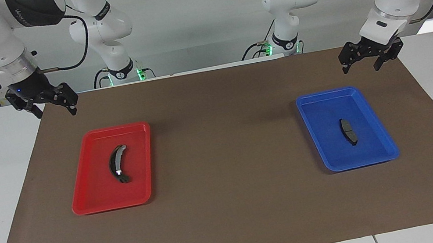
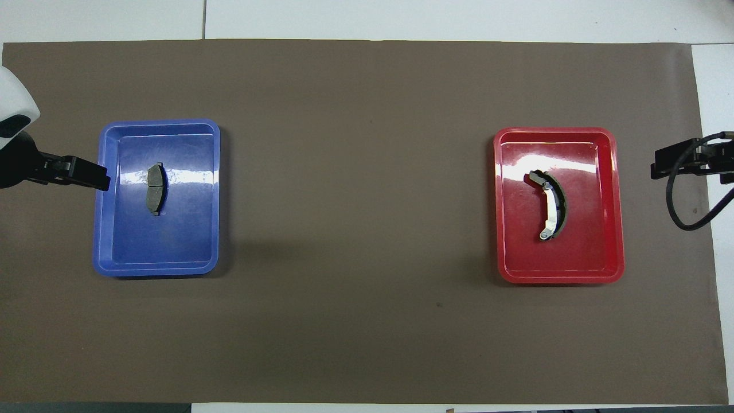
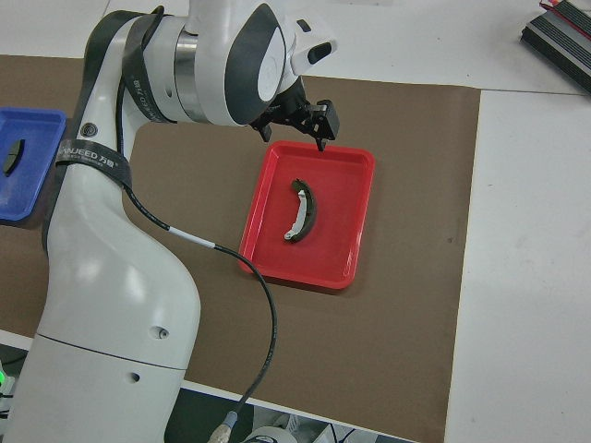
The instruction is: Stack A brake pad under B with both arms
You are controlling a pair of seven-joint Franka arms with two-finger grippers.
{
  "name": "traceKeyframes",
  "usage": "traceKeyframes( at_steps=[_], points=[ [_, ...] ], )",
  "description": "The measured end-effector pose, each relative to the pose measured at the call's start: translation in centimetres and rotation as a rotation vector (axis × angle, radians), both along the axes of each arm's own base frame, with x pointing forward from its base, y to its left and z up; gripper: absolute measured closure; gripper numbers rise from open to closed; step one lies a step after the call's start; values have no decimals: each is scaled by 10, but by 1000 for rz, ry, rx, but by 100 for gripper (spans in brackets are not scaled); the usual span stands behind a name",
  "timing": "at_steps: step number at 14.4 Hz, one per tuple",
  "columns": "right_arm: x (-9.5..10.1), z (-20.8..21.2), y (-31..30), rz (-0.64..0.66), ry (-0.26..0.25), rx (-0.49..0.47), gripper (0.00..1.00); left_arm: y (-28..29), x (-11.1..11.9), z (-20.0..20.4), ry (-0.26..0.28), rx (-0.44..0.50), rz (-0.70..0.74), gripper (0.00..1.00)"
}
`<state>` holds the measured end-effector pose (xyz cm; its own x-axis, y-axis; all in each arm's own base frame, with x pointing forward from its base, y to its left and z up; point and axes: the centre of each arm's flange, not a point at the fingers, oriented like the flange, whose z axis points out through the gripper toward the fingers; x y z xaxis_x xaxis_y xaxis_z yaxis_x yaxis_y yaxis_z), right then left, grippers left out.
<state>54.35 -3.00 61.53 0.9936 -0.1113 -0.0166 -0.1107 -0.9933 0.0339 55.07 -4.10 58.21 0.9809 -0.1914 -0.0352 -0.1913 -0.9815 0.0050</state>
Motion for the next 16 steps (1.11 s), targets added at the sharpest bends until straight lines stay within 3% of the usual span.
traceKeyframes(
  at_steps=[16],
  points=[
    [0,-2,0,0,4,0,0,-7,1,1,-11,-34,-2,2]
  ],
)
